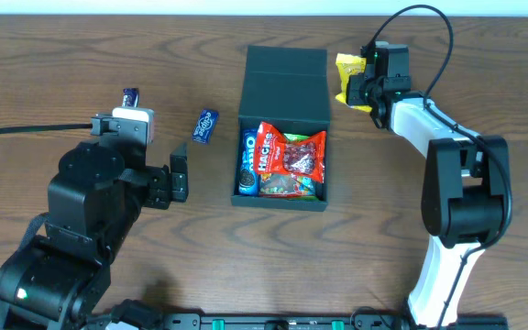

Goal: Pack container
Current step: 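Reach the right gripper to the yellow Hacks bag and grasp it, then lift the yellow Hacks bag and lower it into the box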

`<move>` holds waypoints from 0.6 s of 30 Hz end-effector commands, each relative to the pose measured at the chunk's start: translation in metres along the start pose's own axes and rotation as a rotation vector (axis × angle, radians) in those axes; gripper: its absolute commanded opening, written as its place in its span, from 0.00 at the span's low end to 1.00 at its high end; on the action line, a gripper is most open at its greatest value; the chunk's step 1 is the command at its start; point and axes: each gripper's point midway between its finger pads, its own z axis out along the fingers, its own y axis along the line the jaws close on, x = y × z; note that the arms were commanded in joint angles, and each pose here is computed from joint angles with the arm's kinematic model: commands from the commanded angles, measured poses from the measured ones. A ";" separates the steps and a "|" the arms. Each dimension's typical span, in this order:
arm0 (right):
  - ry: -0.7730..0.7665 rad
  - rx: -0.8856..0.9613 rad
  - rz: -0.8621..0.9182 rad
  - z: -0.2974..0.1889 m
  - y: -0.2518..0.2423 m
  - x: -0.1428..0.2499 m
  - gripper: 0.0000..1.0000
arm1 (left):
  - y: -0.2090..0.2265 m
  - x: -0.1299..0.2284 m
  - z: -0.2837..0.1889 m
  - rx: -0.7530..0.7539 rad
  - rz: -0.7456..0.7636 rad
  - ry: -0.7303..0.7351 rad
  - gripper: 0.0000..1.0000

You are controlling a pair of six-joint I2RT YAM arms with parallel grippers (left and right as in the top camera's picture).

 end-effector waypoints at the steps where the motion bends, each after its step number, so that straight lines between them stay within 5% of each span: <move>1: 0.034 0.018 0.022 -0.004 -0.005 0.011 0.01 | 0.003 -0.004 -0.002 -0.012 0.003 -0.013 0.95; 18: -0.270 -0.035 -0.001 -0.133 0.021 -0.099 0.01 | 0.003 -0.004 -0.002 -0.011 0.002 -0.013 0.95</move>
